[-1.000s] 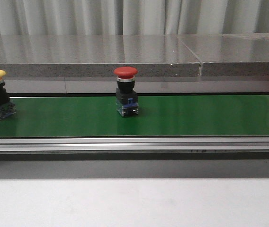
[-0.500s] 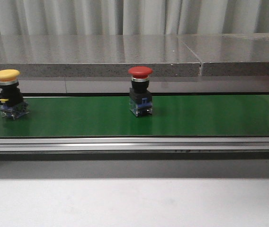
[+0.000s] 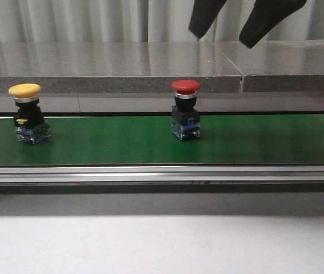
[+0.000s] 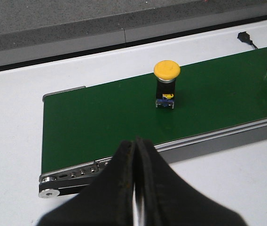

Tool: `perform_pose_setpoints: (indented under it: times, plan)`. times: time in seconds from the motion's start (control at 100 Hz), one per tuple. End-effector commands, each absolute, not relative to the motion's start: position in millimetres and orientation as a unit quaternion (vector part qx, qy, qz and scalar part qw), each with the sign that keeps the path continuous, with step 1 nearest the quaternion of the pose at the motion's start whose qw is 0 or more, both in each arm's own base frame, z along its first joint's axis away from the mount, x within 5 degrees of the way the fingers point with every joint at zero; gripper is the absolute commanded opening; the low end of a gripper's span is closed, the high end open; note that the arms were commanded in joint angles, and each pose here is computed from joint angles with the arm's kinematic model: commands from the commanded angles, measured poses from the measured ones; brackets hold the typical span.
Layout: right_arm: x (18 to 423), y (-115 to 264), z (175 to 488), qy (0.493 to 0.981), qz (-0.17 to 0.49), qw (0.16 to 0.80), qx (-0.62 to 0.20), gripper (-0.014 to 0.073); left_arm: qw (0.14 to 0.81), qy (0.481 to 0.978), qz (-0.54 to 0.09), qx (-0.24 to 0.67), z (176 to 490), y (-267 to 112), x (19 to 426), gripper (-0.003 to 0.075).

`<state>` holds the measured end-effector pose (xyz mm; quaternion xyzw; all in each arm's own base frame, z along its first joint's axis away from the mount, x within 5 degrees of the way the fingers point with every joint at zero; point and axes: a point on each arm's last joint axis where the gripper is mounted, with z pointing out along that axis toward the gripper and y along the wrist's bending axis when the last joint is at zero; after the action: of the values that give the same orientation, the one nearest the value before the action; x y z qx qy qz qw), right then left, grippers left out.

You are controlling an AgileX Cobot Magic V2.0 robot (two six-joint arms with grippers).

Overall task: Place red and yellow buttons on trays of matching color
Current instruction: 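Lower the right gripper onto the red button on the belt and grasp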

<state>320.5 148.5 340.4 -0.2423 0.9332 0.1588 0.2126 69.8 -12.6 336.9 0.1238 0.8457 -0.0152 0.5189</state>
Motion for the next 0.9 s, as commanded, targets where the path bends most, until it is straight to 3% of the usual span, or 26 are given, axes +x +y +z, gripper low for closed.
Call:
perform_pose_setpoints:
  times: [0.0,0.41,0.48,0.69,0.77,0.89]
  plan:
    - [320,154,356,0.925,0.169,0.238,-0.243,0.0646,0.555,0.823,-0.022,0.122,350,-14,72,-0.0021]
    - [357,164,314,0.931,0.136,0.237,-0.24,0.0637,0.555,0.823,-0.022,0.122,350,-14,72,-0.0021]
    - [360,163,309,0.932,0.133,0.238,-0.238,0.0575,0.555,0.823,-0.022,0.122,350,-14,72,-0.0021]
    - [362,164,305,0.934,0.132,0.233,-0.238,0.0222,0.555,0.823,-0.022,0.122,350,-14,72,-0.0021]
    - [362,164,306,0.933,0.133,0.238,-0.237,0.0172,0.555,0.823,-0.022,0.122,350,-14,72,-0.0021]
    - [361,162,313,0.934,0.133,0.248,-0.218,0.0164,0.555,0.823,-0.022,0.122,350,-14,72,-0.0021]
